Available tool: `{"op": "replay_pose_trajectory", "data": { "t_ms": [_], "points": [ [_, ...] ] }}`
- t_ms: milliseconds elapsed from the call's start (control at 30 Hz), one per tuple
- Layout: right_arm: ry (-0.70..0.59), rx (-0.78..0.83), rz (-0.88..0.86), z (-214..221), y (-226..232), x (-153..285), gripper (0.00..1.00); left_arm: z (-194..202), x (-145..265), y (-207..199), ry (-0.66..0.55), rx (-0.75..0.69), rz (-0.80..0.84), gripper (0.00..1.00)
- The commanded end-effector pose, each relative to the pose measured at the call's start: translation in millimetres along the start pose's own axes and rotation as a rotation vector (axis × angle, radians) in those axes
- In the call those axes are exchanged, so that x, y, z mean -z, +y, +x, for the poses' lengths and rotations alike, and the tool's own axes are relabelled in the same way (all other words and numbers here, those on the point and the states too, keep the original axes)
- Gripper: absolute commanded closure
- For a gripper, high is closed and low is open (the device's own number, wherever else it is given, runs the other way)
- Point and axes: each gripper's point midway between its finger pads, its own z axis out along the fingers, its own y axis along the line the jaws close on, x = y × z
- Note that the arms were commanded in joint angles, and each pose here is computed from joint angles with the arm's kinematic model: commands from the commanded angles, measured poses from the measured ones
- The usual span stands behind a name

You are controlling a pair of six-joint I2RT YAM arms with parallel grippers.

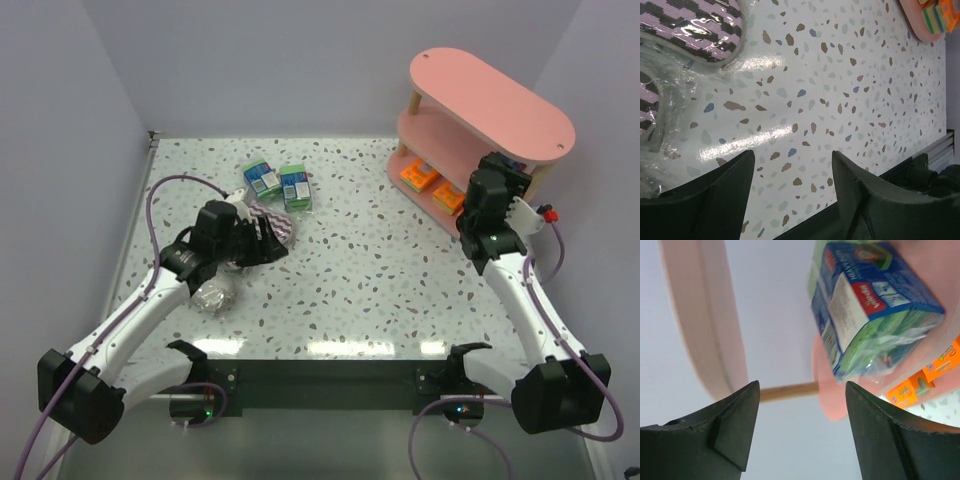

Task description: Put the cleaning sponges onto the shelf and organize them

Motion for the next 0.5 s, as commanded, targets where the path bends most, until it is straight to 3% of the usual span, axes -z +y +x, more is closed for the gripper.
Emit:
{"op": "replay_pose_trajectory", "data": {
  "t_ms": [0,233,267,400,467],
  "points": [
    [0.114,0.043,-0.089,2.5,24.2,22.8,0.26,-29.3,1.7,-3.2,-0.081,0.005,-0.032,0.31],
    [0.468,0.296,-0.071,31.6,-8.3,75.7,0.23,-79.9,-20.3,5.1,-0.124,-0.031,-0.118,0.32],
    [0.599,0.327,-0.075,48.6,-16.1,90.9,0.23,-86.8,-30.1,13.1,-0.118,-0.023,-0.136,0.34],
    [0.893,0.508,-0.076,82.1,-53.7,122.5,0.25,-130.9,-52.5,9.3,-0.146,-0.036,-0.095,0.51],
    [0.959,0.602,-0.053,87.1,-78.7,129.2,0.25,-139.2,-75.2,15.1,-0.127,-0.045,-0.093,0.54]
  ]
}}
